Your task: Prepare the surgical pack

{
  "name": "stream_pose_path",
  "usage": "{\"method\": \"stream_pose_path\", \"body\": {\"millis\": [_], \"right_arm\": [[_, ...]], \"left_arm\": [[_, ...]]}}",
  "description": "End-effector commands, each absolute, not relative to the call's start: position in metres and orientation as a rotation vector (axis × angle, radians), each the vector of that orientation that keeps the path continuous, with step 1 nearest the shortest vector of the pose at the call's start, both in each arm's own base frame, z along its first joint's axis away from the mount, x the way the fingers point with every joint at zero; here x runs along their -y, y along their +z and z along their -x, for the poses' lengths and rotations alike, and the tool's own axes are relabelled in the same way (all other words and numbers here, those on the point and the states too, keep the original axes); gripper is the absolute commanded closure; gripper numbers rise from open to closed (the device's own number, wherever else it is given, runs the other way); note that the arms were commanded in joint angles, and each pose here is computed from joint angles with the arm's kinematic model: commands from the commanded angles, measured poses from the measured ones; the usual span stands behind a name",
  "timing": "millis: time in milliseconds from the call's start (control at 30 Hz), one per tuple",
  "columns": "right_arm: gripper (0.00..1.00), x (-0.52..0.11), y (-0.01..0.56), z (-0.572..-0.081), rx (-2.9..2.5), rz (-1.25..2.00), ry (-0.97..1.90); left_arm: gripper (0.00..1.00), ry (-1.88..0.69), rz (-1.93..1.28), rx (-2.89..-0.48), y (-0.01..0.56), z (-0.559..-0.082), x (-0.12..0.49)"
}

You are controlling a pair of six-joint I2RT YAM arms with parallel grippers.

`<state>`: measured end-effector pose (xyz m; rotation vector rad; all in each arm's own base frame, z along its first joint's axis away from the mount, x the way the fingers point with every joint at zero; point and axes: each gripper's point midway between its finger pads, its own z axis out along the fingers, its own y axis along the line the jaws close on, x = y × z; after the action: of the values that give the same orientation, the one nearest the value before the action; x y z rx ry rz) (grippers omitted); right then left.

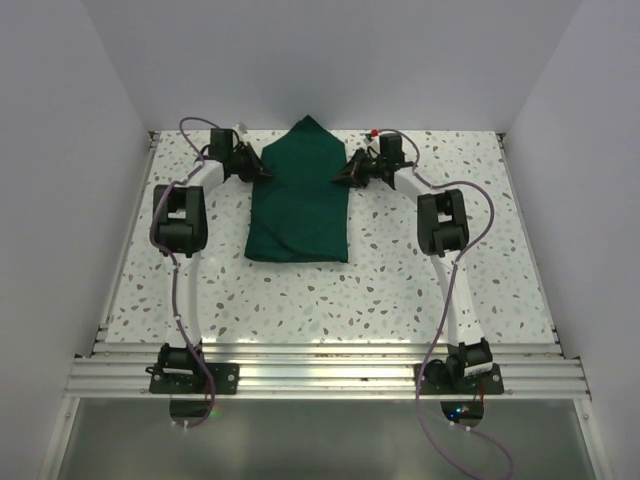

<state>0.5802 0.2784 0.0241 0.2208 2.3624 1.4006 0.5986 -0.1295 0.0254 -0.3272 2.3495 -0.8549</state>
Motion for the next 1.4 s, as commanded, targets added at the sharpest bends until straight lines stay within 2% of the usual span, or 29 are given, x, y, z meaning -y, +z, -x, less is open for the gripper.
{"method": "stream_pose_path", "body": {"millis": [0, 167, 200, 533, 967, 1100, 1267, 1367], "right_arm": [[0.94, -0.273, 0.000, -0.567, -2.473, -0.272, 1.339], [0.94, -0.267, -0.014, -0.550, -2.564, -0.287, 1.296], [0.94, -0.265, -0.016, -0.548, -2.574, -0.290, 1.290], [0.94, -0.261, -0.021, -0.513, -2.648, -0.314, 1.276], [0.93, -0.257, -0.002, -0.453, -2.726, -0.251, 1.267], [0.93, -0.255, 0.010, -0.455, -2.721, -0.200, 1.246], [0.91, -0.273, 0.065, -0.492, -2.531, -0.094, 1.364], [0.91, -0.285, 0.090, -0.516, -2.420, -0.077, 1.447]], "left_arm": [[0.95, -0.742, 0.435, -2.496, -0.022, -0.573, 0.103], [0.96, -0.716, 0.486, -2.575, -0.044, -0.546, 0.097], [0.99, -0.728, 0.477, -2.572, -0.043, -0.544, 0.096], [0.99, -0.727, 0.509, -2.629, -0.030, -0.524, 0.096], [0.99, -0.767, 0.550, -2.757, -0.025, -0.437, 0.101], [0.93, -0.783, 0.458, -2.702, -0.001, -0.446, 0.102], [0.80, -0.850, 0.335, -2.546, 0.045, -0.489, 0.109], [0.79, -0.907, 0.352, -2.496, 0.052, -0.508, 0.115]]}}
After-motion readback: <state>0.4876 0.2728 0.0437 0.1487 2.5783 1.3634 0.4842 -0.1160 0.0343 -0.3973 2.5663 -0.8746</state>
